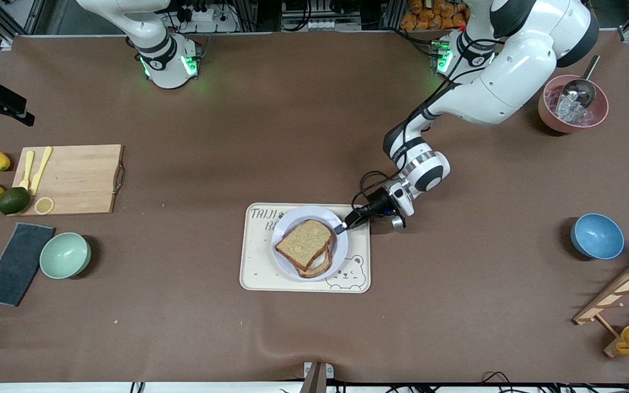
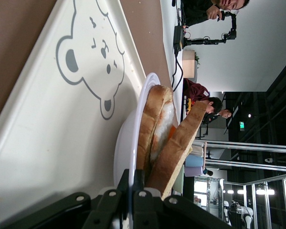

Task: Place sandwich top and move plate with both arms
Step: 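Slide the plate onto the bear tray with the left gripper, then open the left gripper and raise it away from the plate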

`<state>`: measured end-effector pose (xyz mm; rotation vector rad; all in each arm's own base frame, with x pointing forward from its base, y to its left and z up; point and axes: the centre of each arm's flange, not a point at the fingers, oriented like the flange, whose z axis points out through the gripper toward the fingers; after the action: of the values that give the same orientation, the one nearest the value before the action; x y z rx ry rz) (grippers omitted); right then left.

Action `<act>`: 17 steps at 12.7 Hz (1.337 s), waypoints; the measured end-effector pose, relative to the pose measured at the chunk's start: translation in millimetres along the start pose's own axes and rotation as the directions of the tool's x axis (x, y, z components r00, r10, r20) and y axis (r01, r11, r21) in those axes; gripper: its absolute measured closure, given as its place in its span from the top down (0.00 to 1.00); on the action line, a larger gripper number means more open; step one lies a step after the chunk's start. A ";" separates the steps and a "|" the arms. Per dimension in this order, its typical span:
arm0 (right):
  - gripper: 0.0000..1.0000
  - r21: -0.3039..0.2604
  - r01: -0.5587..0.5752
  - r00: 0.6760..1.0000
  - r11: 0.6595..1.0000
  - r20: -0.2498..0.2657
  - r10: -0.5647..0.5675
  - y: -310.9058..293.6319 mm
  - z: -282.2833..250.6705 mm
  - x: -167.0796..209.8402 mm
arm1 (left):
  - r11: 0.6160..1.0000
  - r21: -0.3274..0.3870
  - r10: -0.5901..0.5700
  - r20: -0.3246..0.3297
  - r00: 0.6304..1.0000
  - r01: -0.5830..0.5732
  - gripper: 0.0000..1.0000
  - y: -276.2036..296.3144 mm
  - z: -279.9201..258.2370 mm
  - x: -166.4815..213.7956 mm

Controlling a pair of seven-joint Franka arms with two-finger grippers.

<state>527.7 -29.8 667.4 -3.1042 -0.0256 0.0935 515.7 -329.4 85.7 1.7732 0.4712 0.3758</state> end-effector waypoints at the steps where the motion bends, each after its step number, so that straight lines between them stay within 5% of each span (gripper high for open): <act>1: 1.00 0.000 0.000 1.000 1.000 0.002 0.000 0.1 1.0 0.3 | 1.000 -0.001 0.004 0.001 1.000 -0.004 0.05 0.7 0.9 -0.2; 4: 1.00 0.001 -0.001 1.000 1.000 0.007 0.001 0.2 3.4 0.6 | 1.000 0.003 0.027 -0.007 1.000 -0.027 0.10 -0.3 1.1 6.1; 12: 1.00 0.001 -0.002 1.000 1.000 0.010 0.002 0.4 4.6 0.6 | 0.997 0.035 0.063 -0.021 0.998 -0.063 0.96 17.6 -7.7 16.9; 17: 1.00 0.001 -0.004 1.000 1.000 0.013 0.004 1.4 5.8 0.8 | 0.993 0.121 0.018 -0.032 0.999 -0.014 1.00 60.3 -34.5 14.1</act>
<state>528.1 -30.9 661.5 -3.1027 -0.0199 0.1135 518.2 -306.4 152.7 1.8908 0.5123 0.3951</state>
